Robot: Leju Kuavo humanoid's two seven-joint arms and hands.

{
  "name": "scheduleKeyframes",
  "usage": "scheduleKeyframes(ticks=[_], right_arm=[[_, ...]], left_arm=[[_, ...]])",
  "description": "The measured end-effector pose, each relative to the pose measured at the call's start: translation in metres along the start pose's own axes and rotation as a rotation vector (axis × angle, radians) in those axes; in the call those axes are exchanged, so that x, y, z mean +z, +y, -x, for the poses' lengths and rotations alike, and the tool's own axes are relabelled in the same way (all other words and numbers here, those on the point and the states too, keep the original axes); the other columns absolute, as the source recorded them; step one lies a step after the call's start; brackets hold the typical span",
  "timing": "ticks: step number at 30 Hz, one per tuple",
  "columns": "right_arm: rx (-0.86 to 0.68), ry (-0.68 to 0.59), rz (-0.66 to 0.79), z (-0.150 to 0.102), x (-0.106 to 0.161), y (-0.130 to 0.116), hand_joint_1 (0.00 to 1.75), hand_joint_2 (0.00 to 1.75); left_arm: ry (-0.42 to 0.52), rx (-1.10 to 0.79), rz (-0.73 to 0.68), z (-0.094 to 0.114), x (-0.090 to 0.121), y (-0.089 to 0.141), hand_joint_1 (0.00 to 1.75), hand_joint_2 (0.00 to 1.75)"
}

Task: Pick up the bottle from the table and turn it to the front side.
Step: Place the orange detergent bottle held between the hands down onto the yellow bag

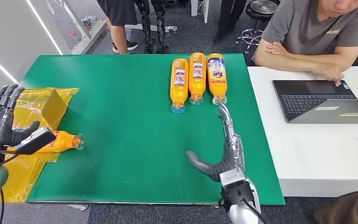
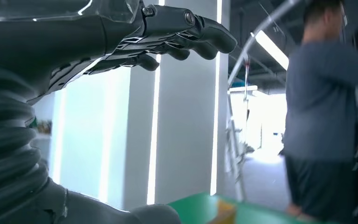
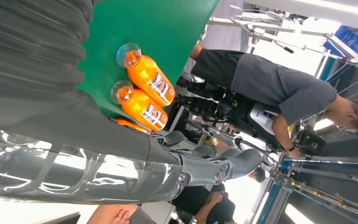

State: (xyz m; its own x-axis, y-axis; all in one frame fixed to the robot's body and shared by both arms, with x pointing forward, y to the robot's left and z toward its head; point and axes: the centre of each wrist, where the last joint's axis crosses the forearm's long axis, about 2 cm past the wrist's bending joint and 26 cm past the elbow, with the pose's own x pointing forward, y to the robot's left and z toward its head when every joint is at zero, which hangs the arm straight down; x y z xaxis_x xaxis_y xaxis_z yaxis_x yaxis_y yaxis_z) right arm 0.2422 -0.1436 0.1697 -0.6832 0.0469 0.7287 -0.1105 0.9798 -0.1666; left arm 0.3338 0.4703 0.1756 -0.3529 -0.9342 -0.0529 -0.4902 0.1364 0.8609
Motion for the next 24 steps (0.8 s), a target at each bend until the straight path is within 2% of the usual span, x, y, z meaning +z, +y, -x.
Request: scheduleKeyframes(ticks=[5, 12, 16, 24], right_arm=[[-0.022, 0.004, -0.002, 0.001, -0.002, 0.006, 0.0, 1.75], [-0.051, -0.003, -0.037, 0.002, -0.006, 0.014, 0.0, 1.75], [-0.058, -0.005, -0.048, 0.002, -0.007, 0.017, 0.0, 1.75], [-0.061, -0.003, -0.049, 0.002, -0.006, 0.017, 0.0, 1.75]], left_arm=[[0.094, 0.405, -0.26, -0.031, -0.033, -0.004, 0.0, 1.75], [0.132, 0.814, -0.436, -0.09, -0.069, -0.024, 0.0, 1.75], [0.123, 0.889, -0.47, -0.113, -0.083, -0.027, 0.0, 1.75], [0.11, 0.93, -0.483, -0.127, -0.093, -0.028, 0.0, 1.75]])
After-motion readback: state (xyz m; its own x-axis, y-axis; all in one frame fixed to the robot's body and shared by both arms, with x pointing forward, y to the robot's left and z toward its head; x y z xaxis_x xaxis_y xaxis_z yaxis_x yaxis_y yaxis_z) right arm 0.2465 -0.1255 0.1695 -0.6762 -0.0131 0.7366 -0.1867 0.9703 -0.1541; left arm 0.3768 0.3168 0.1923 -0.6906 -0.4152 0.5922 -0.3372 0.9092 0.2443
